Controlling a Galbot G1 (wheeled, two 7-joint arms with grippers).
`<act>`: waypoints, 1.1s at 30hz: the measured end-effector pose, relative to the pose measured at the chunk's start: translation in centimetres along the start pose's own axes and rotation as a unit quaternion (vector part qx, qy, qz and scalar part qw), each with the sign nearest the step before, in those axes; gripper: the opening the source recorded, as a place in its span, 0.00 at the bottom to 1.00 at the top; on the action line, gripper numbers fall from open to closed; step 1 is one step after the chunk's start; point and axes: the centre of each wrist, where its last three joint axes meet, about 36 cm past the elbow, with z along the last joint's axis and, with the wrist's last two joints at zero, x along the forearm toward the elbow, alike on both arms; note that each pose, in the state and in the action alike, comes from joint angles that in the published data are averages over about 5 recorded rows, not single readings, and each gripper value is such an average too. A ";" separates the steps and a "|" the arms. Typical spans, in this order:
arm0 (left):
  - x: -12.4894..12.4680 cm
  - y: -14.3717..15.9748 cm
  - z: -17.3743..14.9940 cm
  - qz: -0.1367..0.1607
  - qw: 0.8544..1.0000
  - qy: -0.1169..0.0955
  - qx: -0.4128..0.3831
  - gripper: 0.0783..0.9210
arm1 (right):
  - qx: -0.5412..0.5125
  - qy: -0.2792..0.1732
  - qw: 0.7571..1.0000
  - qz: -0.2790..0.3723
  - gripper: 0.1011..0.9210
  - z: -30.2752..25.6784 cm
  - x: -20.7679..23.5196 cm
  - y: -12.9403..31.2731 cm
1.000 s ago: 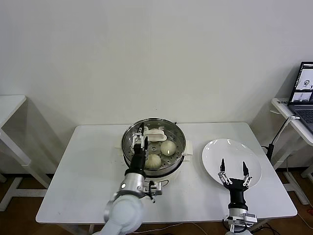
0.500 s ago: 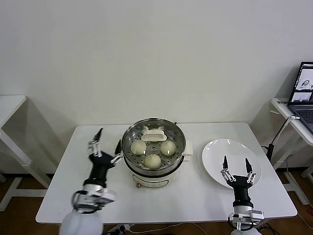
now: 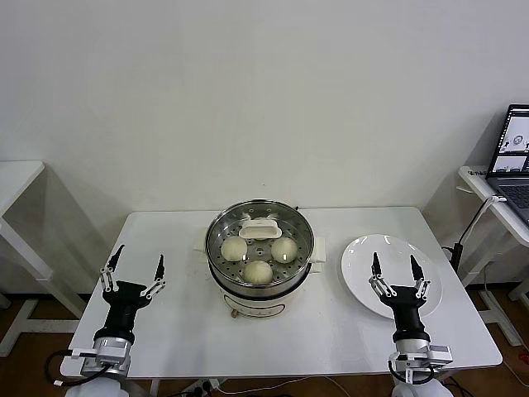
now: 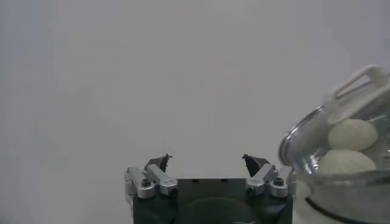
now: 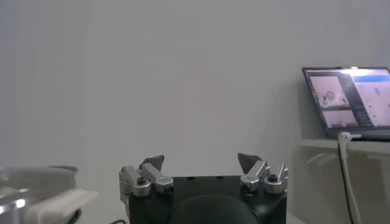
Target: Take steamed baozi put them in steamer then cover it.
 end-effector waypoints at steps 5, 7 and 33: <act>0.9 0.3 0.6 -0.001 1.000 -0.002 0.015 0.88 | -0.001 0.004 1.000 -0.005 0.88 -0.8 0.1 0.5; 1.2 0.3 0.7 0.000 1.000 -0.004 0.018 0.88 | -0.001 0.005 1.000 -0.007 0.88 -1.0 0.2 0.7; 2.6 -0.1 1.0 0.008 0.999 -0.014 0.043 0.88 | 0.019 0.028 0.999 -0.015 0.88 -2.0 1.0 1.2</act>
